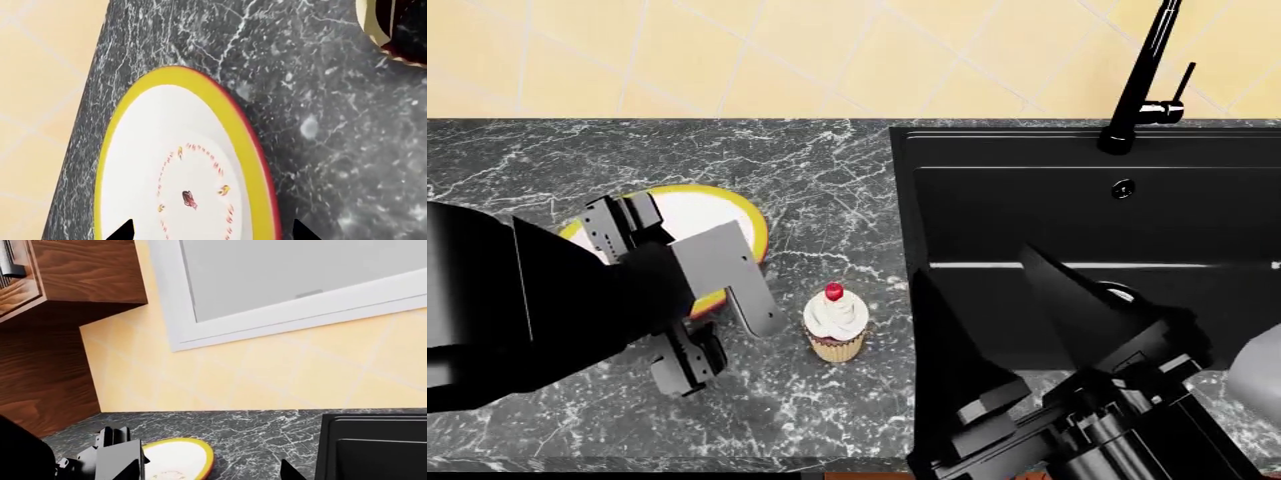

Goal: Move the fresh-baked cupcake off the tray onto the counter, and place the bowl used for mixing into the sink.

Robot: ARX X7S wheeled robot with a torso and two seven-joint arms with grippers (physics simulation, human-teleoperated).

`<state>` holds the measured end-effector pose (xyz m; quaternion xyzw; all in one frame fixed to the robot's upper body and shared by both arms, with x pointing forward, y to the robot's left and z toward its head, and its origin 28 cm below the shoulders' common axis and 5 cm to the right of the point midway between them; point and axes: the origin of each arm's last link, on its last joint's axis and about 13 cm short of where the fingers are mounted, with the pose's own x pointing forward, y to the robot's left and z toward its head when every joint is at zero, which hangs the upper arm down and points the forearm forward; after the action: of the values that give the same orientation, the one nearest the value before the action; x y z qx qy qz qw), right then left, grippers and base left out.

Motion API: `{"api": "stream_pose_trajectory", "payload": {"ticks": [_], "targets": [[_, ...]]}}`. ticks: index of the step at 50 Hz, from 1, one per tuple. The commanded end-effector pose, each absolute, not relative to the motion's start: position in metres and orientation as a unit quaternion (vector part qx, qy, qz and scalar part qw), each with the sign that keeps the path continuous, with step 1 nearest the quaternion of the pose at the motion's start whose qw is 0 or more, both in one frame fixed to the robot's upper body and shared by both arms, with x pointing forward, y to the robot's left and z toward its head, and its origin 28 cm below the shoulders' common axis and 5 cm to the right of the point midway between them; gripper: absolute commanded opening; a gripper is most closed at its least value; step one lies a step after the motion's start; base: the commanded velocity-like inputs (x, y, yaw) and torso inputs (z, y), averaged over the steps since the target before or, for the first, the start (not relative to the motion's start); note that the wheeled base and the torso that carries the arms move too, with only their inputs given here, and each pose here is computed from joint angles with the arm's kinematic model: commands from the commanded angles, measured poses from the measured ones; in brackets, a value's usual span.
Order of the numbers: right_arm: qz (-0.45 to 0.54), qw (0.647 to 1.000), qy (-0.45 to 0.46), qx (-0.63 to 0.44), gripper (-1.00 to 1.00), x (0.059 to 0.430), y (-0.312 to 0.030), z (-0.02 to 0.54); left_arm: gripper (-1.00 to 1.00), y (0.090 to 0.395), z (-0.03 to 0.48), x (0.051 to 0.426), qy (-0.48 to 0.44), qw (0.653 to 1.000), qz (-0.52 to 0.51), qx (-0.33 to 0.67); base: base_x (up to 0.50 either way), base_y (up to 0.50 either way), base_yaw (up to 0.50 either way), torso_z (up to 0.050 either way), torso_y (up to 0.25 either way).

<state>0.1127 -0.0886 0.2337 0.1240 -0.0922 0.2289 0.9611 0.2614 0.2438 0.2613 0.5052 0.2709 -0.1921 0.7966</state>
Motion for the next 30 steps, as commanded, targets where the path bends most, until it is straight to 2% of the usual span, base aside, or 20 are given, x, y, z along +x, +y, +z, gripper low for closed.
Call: {"api": "stream_pose_trajectory", "payload": {"ticks": [1, 26, 27, 30], "targets": [[0.232, 0.96, -0.095, 0.123, 1.0, 0.11, -0.089, 0.234, 1.0, 0.247, 0.26, 0.267, 0.273, 0.799, -0.188, 0.501, 0.0, 0.0, 0.0, 0.0, 0.0], [0.235, 0.96, -0.096, 0.121, 1.0, 0.108, -0.088, 0.234, 1.0, 0.248, 0.252, 0.28, 0.27, 0.804, -0.188, 0.495, 0.0, 0.0, 0.0, 0.0, 0.0], [0.235, 0.96, -0.096, 0.121, 1.0, 0.108, -0.088, 0.234, -1.0, 0.248, 0.252, 0.28, 0.267, 0.805, -0.189, 0.494, 0.0, 0.0, 0.0, 0.0, 0.0], [0.233, 0.96, -0.096, 0.121, 1.0, 0.109, -0.088, 0.234, -1.0, 0.248, 0.254, 0.28, 0.256, 0.815, -0.179, 0.487, 0.0, 0.0, 0.0, 0.0, 0.0]]}}
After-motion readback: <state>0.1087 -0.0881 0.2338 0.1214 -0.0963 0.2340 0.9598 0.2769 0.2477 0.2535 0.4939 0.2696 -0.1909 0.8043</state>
